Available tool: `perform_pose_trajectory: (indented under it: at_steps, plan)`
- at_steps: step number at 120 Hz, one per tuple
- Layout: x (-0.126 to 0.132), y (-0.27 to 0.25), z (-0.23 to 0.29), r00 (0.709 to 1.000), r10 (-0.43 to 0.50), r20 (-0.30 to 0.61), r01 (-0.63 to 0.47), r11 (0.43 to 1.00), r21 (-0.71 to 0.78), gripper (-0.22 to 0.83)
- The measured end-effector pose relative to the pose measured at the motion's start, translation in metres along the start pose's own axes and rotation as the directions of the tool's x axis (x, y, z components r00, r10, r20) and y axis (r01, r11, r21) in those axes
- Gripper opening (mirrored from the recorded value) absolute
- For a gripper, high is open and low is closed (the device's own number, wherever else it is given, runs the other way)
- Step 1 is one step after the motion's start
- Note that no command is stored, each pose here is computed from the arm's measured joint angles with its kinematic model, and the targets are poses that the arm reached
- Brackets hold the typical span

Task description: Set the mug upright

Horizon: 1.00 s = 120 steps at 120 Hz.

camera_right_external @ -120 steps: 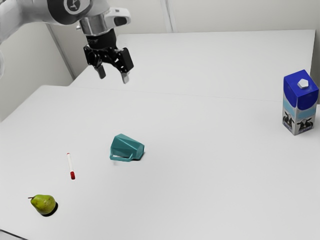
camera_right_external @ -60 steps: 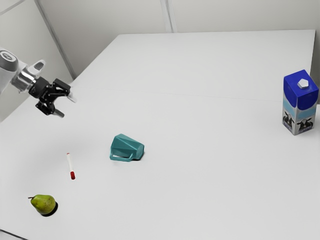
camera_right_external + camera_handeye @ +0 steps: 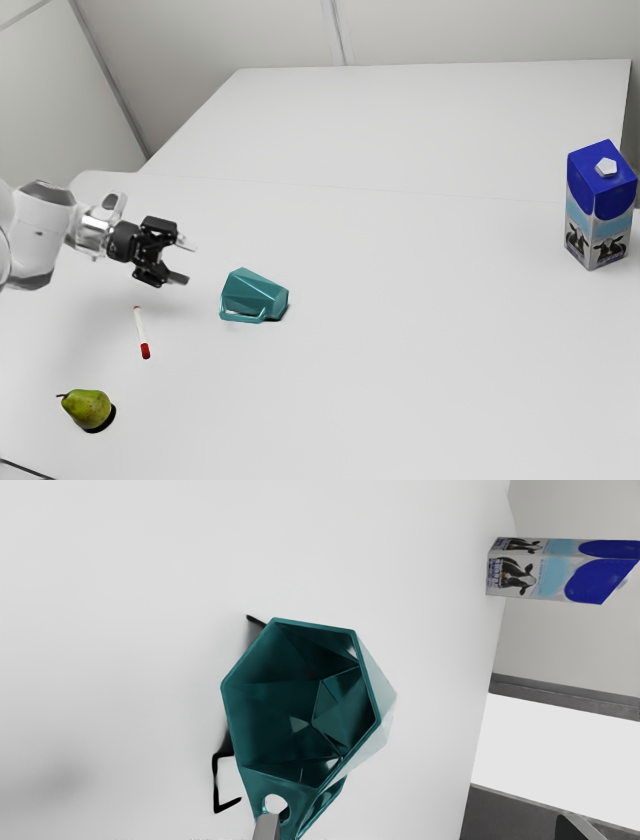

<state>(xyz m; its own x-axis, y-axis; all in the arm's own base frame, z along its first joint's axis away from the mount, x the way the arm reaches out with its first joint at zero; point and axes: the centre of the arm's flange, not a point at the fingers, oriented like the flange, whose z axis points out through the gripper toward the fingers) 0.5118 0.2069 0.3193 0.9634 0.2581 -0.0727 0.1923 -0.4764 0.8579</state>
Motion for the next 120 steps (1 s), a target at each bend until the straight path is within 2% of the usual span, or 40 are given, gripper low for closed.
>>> perform_pose_trajectory:
  at_steps: [17, 40, 72, 112, 120]
  plan:
    - [-0.008, 0.004, 0.015, 0.997, 0.064, 0.031, -0.064, 0.998, -0.011, 0.61]
    - [-0.005, 0.005, 0.038, 0.991, 0.126, 0.051, -0.125, 0.992, -0.014, 0.62]
    - [0.007, -0.005, 0.076, 0.990, 0.140, 0.006, -0.139, 0.989, -0.046, 0.61]
    - [0.002, 0.005, 0.103, 0.984, 0.178, 0.018, -0.177, 0.982, -0.063, 0.61]
    - [0.001, 0.005, 0.106, 0.983, 0.182, 0.019, -0.180, 0.982, -0.063, 0.56]
